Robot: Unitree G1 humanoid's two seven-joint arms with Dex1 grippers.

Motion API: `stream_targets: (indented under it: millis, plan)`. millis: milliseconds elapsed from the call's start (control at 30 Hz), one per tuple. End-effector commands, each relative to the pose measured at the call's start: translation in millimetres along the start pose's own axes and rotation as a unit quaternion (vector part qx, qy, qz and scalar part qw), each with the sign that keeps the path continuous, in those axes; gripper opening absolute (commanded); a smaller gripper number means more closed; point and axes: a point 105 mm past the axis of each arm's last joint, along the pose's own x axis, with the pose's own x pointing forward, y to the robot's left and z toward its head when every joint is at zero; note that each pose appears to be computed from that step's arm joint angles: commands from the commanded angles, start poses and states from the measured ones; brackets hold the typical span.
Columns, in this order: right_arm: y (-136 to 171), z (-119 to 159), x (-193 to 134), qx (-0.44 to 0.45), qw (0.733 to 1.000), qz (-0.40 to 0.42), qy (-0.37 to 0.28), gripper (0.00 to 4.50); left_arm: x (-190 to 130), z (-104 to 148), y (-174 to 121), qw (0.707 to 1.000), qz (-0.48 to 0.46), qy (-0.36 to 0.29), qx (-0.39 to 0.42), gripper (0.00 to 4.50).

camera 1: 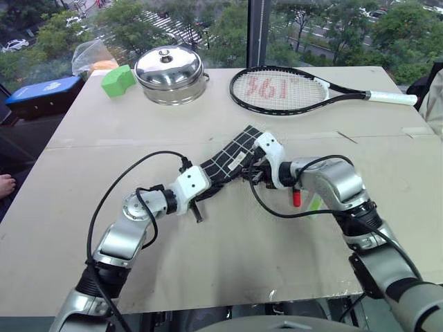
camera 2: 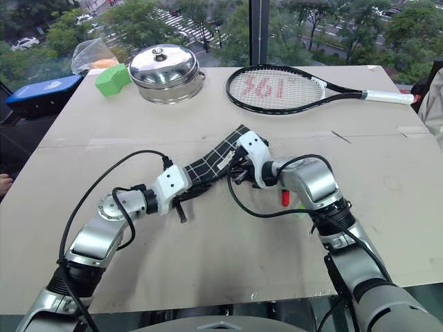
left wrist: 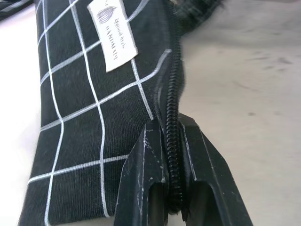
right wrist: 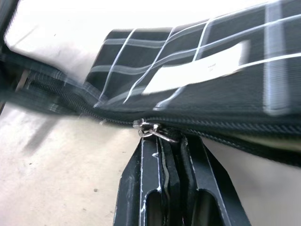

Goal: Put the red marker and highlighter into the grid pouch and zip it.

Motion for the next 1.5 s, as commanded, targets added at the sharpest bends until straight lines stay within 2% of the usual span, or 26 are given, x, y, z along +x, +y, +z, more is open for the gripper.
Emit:
stream_targets:
  millis: [33,367,667,1233,1500]
  plan:
    - [9.1,11.4,-6.3,-0.016,0.999,0.019,-0.022,0.05,0.6,16.1,-4.2,0.999,-0.02,-0.02,0.027,0.0]
    - [29.1,-0.4,-9.7,-0.068,0.996,0.056,0.019,0.05,14.1,28.7,-0.7,0.999,-0.019,-0.028,-0.01,0.0]
    - [32.2,-4.8,-0.7,-0.084,0.995,0.048,0.036,0.05,20.5,34.9,1.2,0.998,0.0,-0.046,-0.053,0.0]
    - [2.6,-11.0,-11.3,-0.041,0.999,-0.011,0.025,0.05,14.0,36.1,1.7,0.995,0.011,-0.057,-0.077,0.0]
    - [26.9,-3.6,2.7,-0.045,0.998,0.028,0.02,0.05,22.3,38.5,-3.6,0.996,0.002,-0.057,-0.064,0.0]
